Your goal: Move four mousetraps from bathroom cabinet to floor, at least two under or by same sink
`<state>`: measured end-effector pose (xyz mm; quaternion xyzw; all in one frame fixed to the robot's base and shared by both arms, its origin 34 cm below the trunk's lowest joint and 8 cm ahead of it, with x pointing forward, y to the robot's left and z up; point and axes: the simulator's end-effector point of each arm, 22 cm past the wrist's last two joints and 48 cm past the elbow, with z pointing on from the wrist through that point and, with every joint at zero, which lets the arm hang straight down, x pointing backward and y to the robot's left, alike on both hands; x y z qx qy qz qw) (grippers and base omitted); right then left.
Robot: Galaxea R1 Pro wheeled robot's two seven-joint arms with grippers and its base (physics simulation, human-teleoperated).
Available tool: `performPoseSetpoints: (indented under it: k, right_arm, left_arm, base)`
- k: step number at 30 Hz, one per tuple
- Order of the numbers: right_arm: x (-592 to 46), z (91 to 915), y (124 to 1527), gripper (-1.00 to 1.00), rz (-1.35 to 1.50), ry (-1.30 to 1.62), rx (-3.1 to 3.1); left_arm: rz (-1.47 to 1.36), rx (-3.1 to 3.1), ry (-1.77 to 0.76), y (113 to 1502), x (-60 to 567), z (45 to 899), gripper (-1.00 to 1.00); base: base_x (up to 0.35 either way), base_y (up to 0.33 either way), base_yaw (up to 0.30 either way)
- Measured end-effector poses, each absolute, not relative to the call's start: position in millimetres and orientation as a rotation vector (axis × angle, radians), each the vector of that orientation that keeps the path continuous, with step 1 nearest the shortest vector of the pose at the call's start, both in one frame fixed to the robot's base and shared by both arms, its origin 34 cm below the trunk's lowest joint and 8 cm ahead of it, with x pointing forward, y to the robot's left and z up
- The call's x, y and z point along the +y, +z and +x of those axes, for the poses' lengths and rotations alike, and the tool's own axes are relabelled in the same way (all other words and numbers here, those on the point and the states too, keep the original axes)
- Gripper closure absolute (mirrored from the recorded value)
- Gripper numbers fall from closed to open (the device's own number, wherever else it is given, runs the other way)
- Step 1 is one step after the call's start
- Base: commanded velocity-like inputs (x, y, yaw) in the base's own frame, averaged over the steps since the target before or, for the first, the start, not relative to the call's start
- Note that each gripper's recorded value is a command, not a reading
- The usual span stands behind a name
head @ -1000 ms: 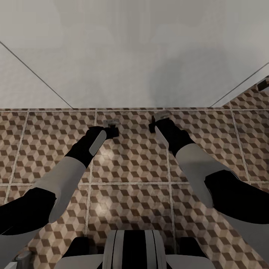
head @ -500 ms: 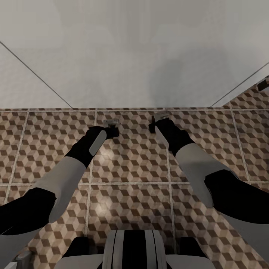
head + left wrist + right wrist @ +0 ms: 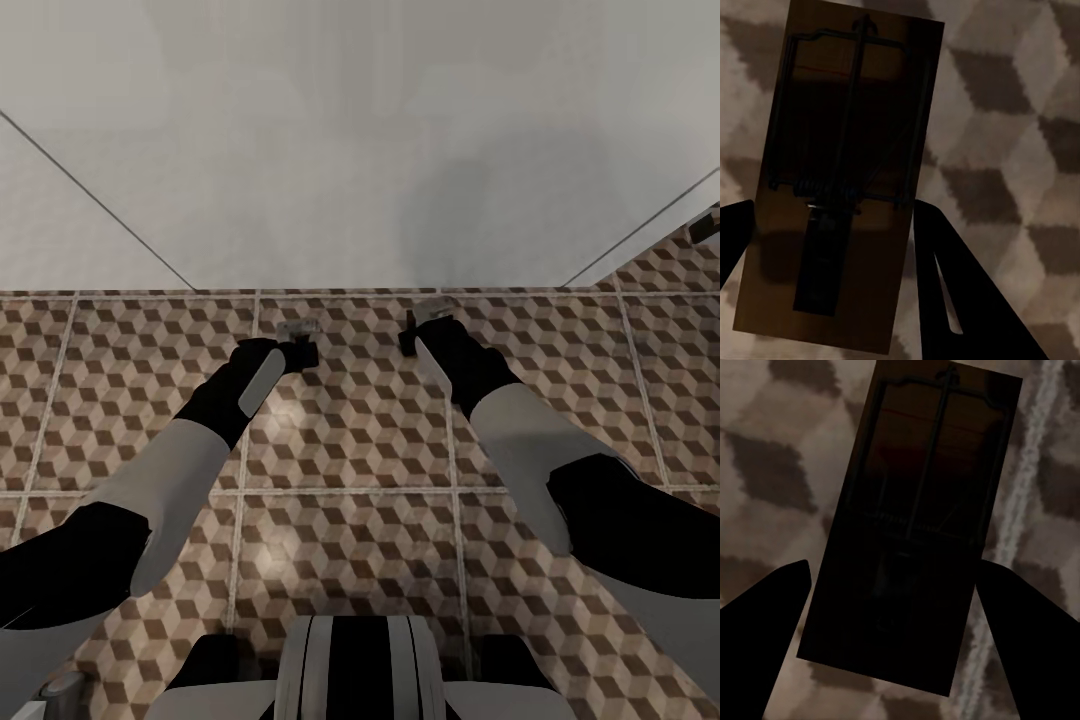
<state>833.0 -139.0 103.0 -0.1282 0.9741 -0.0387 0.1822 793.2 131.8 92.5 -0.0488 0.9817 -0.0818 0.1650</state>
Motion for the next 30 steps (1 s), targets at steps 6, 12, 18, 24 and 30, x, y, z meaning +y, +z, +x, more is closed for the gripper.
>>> performPoseSetpoints:
  k: [6, 12, 18, 24, 30]
  right_arm:
    - [-137.4, 832.9, 103.3, 1.0, -0.36, -0.105, 2.75]
    - [-135.6, 832.7, 103.4, 1.0, -0.362, -0.102, 2.75]
    - [-129.1, 832.2, 104.3, 1.0, -0.367, -0.091, 2.748]
    - [-128.8, 832.5, 104.7, 1.0, -0.369, -0.091, 2.747]
    - [-128.6, 832.2, 104.4, 1.0, -0.369, -0.089, 2.748]
  left_arm:
    - [-0.14, 2.794, -0.231, 93.4, 132.4, 794.4, 1.0]
    - [-0.14, 2.793, -0.226, 93.8, 133.7, 794.9, 1.0]
    - [-0.14, 2.794, -0.225, 93.6, 134.1, 794.8, 1.0]
    - [-0.14, 2.794, -0.223, 93.5, 135.2, 794.9, 1.0]
    - [-0.14, 2.794, -0.223, 93.5, 135.2, 794.8, 1.0]
  base:
    - [0.0, 0.0, 0.0]
    - [0.0, 0.0, 0.0]
    - [0.0, 0.0, 0.0]
    - [0.0, 0.0, 0.0]
    - [0.0, 0.0, 0.0]
